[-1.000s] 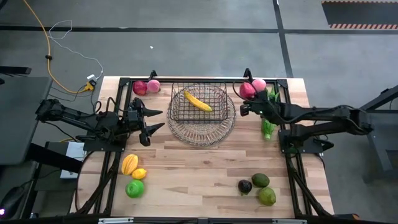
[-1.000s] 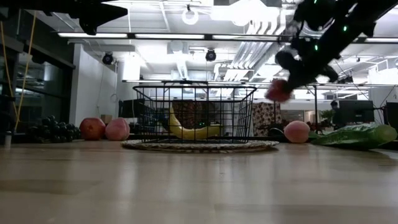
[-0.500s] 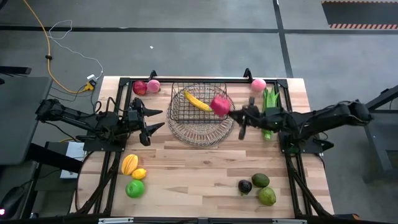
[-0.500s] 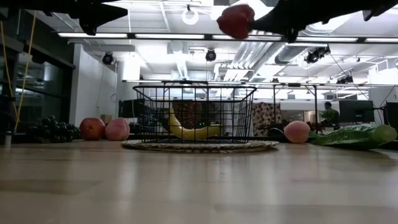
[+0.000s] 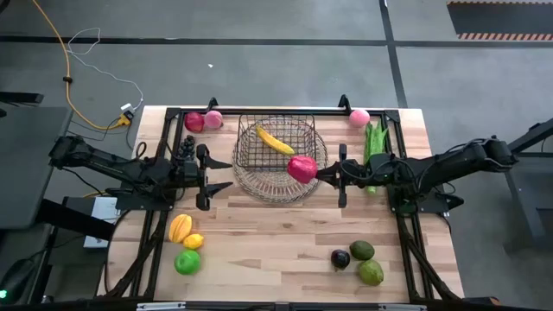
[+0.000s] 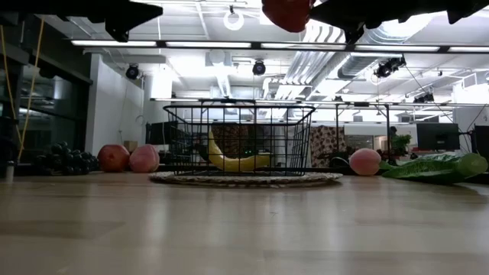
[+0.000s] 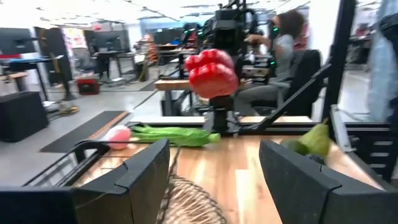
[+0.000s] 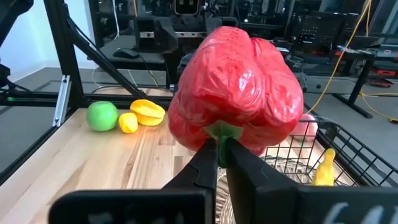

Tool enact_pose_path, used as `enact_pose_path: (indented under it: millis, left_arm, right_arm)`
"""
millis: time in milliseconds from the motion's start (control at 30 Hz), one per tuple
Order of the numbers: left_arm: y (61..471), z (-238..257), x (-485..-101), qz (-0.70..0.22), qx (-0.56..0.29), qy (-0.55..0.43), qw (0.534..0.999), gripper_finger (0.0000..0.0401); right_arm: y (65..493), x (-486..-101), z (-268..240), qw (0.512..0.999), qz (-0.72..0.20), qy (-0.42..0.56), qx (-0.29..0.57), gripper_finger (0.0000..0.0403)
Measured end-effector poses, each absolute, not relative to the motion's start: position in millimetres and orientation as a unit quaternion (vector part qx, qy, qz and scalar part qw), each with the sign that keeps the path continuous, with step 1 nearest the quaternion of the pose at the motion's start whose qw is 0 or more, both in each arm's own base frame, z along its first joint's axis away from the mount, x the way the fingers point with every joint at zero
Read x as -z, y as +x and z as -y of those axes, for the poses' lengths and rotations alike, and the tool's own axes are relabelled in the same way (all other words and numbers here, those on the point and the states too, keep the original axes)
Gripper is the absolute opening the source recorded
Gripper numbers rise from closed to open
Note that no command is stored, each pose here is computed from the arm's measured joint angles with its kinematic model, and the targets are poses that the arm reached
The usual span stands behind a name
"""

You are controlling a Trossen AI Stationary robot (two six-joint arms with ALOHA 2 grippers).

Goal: Build produce basket
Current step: Put the red chili pepper into the wire basket

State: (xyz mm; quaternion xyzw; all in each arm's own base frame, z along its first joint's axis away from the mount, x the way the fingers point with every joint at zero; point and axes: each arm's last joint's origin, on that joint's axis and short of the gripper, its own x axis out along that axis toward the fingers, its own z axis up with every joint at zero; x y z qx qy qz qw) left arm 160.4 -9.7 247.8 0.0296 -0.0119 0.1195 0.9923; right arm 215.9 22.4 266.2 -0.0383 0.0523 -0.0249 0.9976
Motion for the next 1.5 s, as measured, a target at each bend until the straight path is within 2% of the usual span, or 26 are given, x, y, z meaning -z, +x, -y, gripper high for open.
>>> enact_pose_path:
  millis: [433, 600, 800, 1000, 1133, 1233, 1500]
  left_arm:
    - [166, 10, -246, 0.013, -0.127, 0.036, 0.991, 0.0237]
    - [166, 9, -247, 0.017, -0.137, 0.035, 0.990, 0.0237]
    - [165, 9, -248, 0.024, -0.152, 0.029, 0.988, 0.0237]
    - [165, 9, -248, 0.023, -0.153, 0.024, 0.988, 0.0237]
    - [165, 9, -248, 0.022, -0.154, 0.035, 0.987, 0.0237]
    - [165, 9, -248, 0.021, -0.154, 0.036, 0.987, 0.0237]
    - [165, 8, -248, 0.022, -0.154, 0.035, 0.987, 0.0237]
  right_arm:
    - [216, -266, -22, 0.998, -0.052, -0.032, 0.025, 0.0009]
    - [222, -261, -14, 0.993, -0.056, -0.015, 0.098, 0.0009]
    - [250, -255, 8, 0.985, -0.078, -0.002, 0.155, 0.0009]
    - [284, -264, 43, 0.943, -0.199, 0.011, 0.267, 0.0009]
    - [299, -272, 72, 0.898, -0.312, 0.043, 0.308, 0.0009]
    - [309, -274, 92, 0.863, -0.390, 0.056, 0.317, 0.0009]
    - [337, -275, 125, 0.804, -0.516, 0.083, 0.283, 0.0009]
